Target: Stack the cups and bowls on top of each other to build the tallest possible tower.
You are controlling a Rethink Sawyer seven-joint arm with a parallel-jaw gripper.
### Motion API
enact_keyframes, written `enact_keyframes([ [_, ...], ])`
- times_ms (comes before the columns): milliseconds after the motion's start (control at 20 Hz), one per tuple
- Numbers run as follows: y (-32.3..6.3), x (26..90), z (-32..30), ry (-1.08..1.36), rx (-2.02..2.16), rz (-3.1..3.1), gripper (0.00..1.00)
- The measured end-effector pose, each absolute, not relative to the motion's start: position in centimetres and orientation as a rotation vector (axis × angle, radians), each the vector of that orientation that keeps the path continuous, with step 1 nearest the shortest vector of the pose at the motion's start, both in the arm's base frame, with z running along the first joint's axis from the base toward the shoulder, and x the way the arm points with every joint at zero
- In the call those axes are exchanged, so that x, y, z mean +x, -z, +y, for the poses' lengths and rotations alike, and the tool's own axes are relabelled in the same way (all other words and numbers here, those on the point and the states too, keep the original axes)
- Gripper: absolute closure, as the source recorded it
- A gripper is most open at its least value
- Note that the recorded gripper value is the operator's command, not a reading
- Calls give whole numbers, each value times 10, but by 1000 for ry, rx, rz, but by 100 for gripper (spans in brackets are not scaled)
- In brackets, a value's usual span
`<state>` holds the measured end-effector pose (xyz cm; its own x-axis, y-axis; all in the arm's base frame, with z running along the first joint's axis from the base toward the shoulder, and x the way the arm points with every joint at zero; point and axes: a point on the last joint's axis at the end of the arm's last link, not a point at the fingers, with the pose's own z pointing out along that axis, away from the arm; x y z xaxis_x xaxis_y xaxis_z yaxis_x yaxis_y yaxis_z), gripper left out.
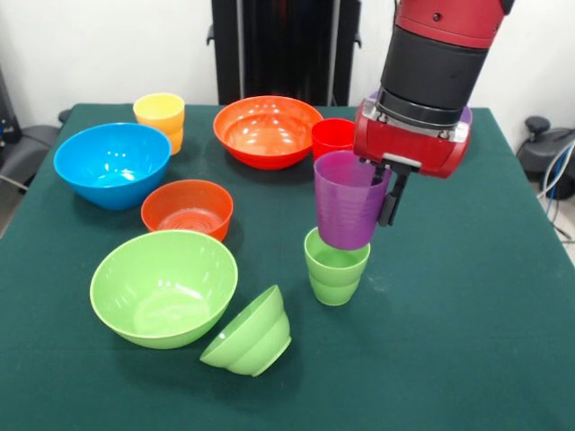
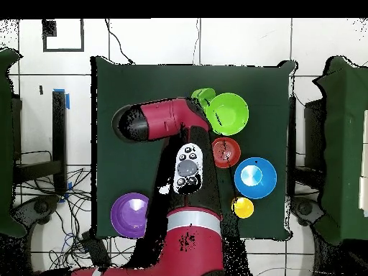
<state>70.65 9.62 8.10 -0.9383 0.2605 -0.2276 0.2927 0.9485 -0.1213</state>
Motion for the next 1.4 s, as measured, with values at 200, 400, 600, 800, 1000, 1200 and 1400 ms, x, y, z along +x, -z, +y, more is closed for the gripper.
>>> enact_keyframes([
  [200, -82, 708, 92, 229, 415, 2872, 100],
  [400, -82, 709, 84, 240, 417, 2852, 100],
  [600, -82, 708, 80, 247, 419, 2845, 100],
  [800, -81, 706, 79, 250, 421, 2848, 100],
  [1000, -80, 704, 78, 252, 422, 2852, 100],
  [1200, -79, 702, 78, 253, 422, 2856, 100],
  [1400, -79, 702, 76, 258, 424, 2855, 100],
])
